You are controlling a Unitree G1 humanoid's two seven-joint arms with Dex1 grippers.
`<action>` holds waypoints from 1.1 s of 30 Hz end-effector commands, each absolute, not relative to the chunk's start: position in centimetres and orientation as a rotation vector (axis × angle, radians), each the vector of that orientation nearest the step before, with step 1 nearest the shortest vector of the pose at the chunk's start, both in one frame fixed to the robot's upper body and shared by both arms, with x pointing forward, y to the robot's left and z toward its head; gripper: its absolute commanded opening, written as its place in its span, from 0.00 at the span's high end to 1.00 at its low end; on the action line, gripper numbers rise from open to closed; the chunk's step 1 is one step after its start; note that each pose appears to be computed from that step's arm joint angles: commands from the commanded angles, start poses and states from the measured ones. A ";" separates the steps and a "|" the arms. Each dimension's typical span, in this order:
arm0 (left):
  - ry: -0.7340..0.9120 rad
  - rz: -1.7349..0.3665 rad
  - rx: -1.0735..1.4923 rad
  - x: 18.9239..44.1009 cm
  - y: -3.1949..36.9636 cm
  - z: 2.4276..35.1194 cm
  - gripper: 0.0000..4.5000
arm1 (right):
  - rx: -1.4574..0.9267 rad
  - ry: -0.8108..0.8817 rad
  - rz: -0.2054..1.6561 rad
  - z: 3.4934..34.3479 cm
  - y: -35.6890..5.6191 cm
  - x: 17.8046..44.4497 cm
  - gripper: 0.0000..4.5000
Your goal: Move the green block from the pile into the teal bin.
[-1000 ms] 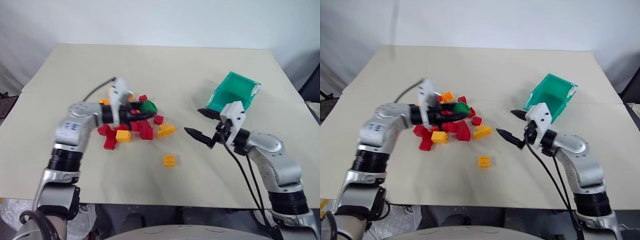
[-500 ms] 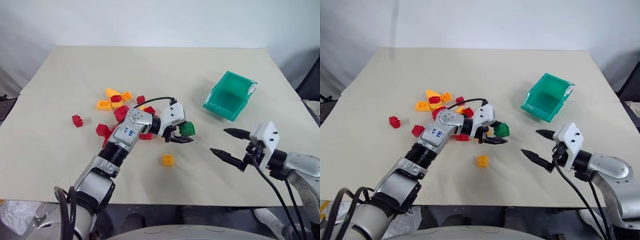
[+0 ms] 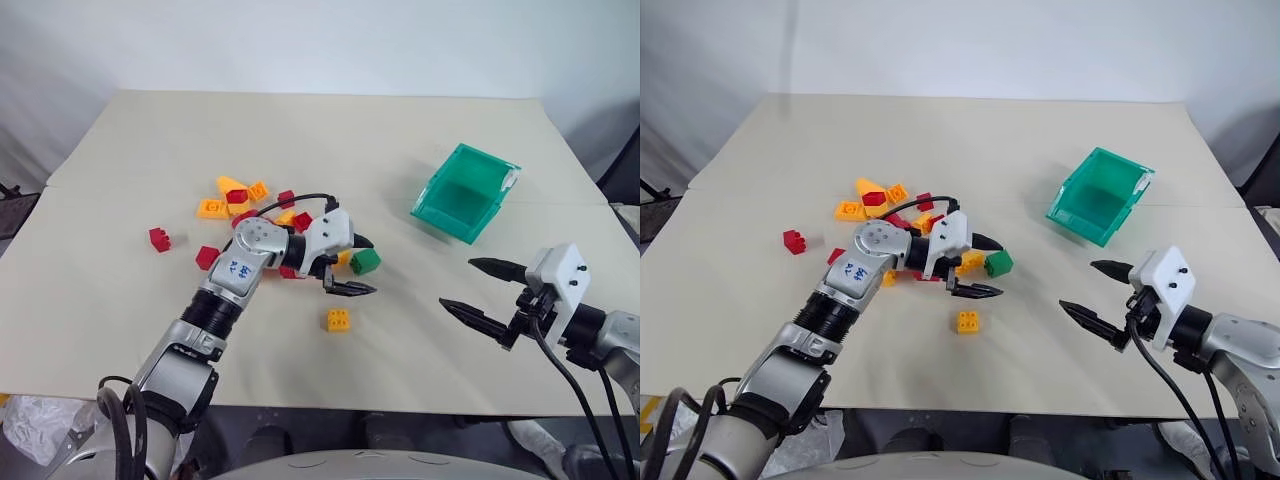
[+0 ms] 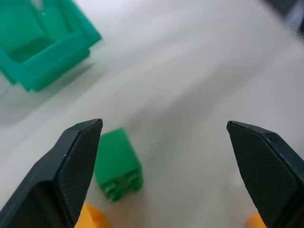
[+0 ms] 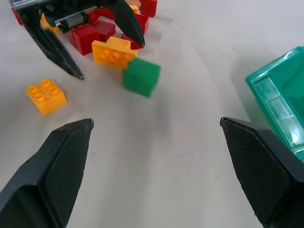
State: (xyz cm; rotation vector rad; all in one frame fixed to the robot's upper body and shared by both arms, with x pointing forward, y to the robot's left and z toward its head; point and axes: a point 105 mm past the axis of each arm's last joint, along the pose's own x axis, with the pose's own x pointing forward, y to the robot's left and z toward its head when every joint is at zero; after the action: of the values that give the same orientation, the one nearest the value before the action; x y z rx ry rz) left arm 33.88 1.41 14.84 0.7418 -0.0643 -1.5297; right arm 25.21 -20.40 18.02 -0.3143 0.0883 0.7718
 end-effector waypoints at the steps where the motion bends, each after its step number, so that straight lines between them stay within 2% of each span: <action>1: -0.158 -1.477 0.715 34.2 1.4 16.4 0.01 | -0.340 0.060 0.768 19.0 -20.5 25.0 0.00; 4: -0.159 -1.365 0.553 35.3 3.4 18.6 0.01 | -0.343 0.070 0.746 19.2 -21.1 24.5 0.00; 11: -0.073 -1.287 0.394 34.4 11.4 19.1 0.01 | -0.345 0.188 0.737 18.2 -23.0 22.0 0.00; 13: -0.029 -1.214 0.353 34.2 14.8 19.3 0.01 | -0.346 0.217 0.727 18.2 -23.0 22.3 0.00; 15: -0.055 -1.189 0.339 33.7 16.5 19.9 0.01 | -0.350 0.229 0.737 18.3 -22.4 22.7 0.00; 22: -0.060 -1.190 0.210 31.3 18.6 19.7 0.01 | -0.385 0.221 0.990 18.3 -16.8 26.3 0.00; 29: -0.138 -1.233 0.174 29.1 18.8 19.3 0.01 | -0.529 0.275 1.122 18.0 -12.9 33.0 0.00; 31: -0.140 -1.209 0.166 28.6 19.4 18.8 0.01 | -0.591 0.293 1.142 17.5 -11.7 35.5 0.00; 33: -0.136 -1.165 0.163 28.5 19.6 18.6 0.01 | -0.649 0.329 1.182 16.7 -10.9 36.8 0.00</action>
State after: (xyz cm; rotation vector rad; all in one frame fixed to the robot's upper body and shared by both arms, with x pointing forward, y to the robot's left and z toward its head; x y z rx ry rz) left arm 28.89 19.26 17.41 0.1390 -0.0768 -1.1953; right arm 36.19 -10.63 17.20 -0.5819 0.3101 1.1624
